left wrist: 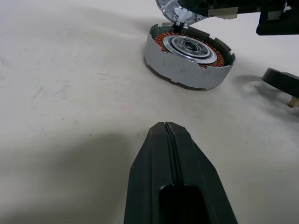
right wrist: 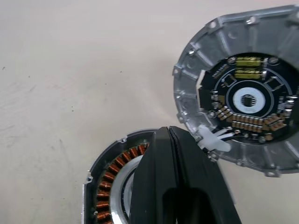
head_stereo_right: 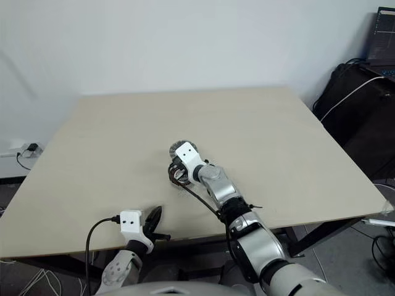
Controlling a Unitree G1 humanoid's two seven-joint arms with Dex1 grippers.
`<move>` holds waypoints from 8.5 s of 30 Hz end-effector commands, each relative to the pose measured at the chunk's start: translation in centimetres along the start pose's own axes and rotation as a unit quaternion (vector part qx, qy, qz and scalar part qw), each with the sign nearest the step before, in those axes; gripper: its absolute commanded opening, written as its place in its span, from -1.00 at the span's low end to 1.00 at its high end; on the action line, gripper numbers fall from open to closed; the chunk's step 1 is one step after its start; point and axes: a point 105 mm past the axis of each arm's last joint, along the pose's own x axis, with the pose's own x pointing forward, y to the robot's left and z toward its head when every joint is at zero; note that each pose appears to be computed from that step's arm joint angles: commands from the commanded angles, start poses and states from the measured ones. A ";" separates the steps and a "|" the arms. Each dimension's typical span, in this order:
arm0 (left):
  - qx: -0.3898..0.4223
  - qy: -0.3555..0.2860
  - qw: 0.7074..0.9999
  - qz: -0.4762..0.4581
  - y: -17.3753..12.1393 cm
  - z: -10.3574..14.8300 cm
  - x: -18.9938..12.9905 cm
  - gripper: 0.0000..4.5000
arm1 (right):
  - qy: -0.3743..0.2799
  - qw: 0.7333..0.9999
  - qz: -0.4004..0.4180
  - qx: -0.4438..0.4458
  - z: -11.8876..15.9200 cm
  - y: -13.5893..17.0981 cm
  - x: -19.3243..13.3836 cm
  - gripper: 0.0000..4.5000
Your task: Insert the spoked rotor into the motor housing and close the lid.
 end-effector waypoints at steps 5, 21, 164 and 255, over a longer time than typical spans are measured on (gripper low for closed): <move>0.004 -0.028 1.000 -0.007 -0.3 1.6 0.1 -1.00 | 0.067 0.998 -0.011 -0.007 -2.8 -0.1 0.3 -0.99; 0.001 -0.026 1.000 -0.008 -0.3 1.6 0.0 -1.00 | -0.039 0.999 0.003 -0.003 2.7 0.3 -0.2 -0.99; -0.006 -0.019 1.000 -0.014 -0.7 1.2 0.1 -1.00 | 0.116 0.988 -0.018 -0.097 -0.5 -1.0 -0.8 -0.30; 0.045 -0.007 0.998 -0.033 0.6 2.3 -0.3 -1.00 | -0.040 0.774 -0.121 0.620 -7.7 -1.5 -14.1 0.13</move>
